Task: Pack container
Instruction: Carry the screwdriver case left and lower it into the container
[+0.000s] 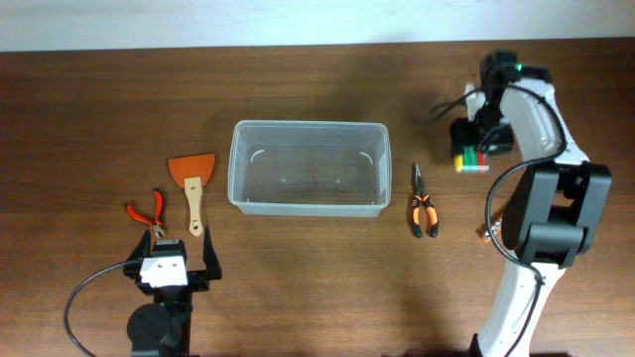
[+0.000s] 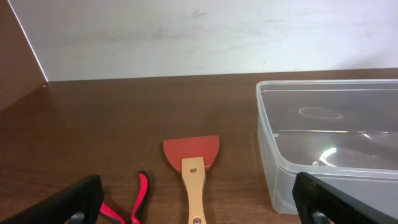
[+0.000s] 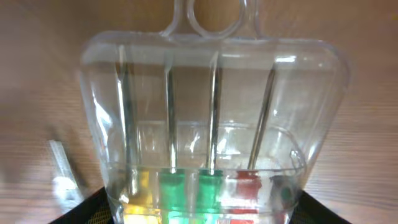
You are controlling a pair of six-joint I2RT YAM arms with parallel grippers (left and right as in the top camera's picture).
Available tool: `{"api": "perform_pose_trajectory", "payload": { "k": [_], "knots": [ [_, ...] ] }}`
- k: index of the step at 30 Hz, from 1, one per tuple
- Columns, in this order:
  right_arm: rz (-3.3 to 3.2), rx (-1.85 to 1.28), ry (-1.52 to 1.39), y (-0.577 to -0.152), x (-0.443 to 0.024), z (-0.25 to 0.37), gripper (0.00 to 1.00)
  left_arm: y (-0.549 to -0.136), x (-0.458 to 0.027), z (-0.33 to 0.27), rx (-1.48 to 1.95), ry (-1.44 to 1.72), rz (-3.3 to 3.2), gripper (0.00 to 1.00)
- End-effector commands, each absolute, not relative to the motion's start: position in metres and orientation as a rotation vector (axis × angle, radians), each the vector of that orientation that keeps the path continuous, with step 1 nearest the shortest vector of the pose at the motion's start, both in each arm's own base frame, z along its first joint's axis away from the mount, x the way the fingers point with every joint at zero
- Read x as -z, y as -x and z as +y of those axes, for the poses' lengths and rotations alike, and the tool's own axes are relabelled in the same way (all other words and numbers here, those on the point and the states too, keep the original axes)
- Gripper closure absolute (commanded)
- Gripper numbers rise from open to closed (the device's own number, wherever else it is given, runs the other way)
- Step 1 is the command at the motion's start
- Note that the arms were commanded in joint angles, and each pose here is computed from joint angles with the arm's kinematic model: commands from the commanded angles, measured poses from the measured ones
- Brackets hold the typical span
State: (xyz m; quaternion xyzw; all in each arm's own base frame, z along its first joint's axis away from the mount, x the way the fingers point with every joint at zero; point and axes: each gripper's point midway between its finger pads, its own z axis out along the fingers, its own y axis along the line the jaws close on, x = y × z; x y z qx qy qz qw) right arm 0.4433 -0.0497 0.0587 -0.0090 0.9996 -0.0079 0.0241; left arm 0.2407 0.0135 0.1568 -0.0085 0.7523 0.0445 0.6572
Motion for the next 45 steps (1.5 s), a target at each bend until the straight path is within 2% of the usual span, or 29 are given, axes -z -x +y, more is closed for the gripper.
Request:
{"api": "perform_pose_trajectory", "payload": {
  "k": [1, 8, 15, 22, 33, 45],
  "knots": [
    [2.975, 0.028, 0.078, -0.473, -0.103, -0.031, 0.36, -0.241, -0.154, 0.012, -0.104, -0.001, 1.705, 0.01],
    [2.85, 0.019, 0.262, -0.485, -0.174, 0.029, 0.36, -0.241, -0.154, 0.012, -0.104, -0.001, 1.705, 0.01],
    [2.897, -0.032, 0.313, -0.45, -0.199, 0.101, 0.41, -0.241, -0.154, 0.012, -0.104, -0.001, 1.705, 0.01],
    [2.951, -0.052, 0.387, -0.417, -0.196, 0.161, 0.41, -0.241, -0.154, 0.012, -0.104, -0.001, 1.705, 0.01],
    [2.954, -0.102, 0.234, -0.399, -0.185, 0.225, 0.41, -0.241, -0.154, 0.012, -0.104, -0.002, 1.705, 0.01],
    [3.092, -0.019, 0.095, -0.389, -0.095, 0.217, 0.41, -0.241, -0.154, 0.012, -0.104, -0.002, 1.705, 0.01]
  ]
}}
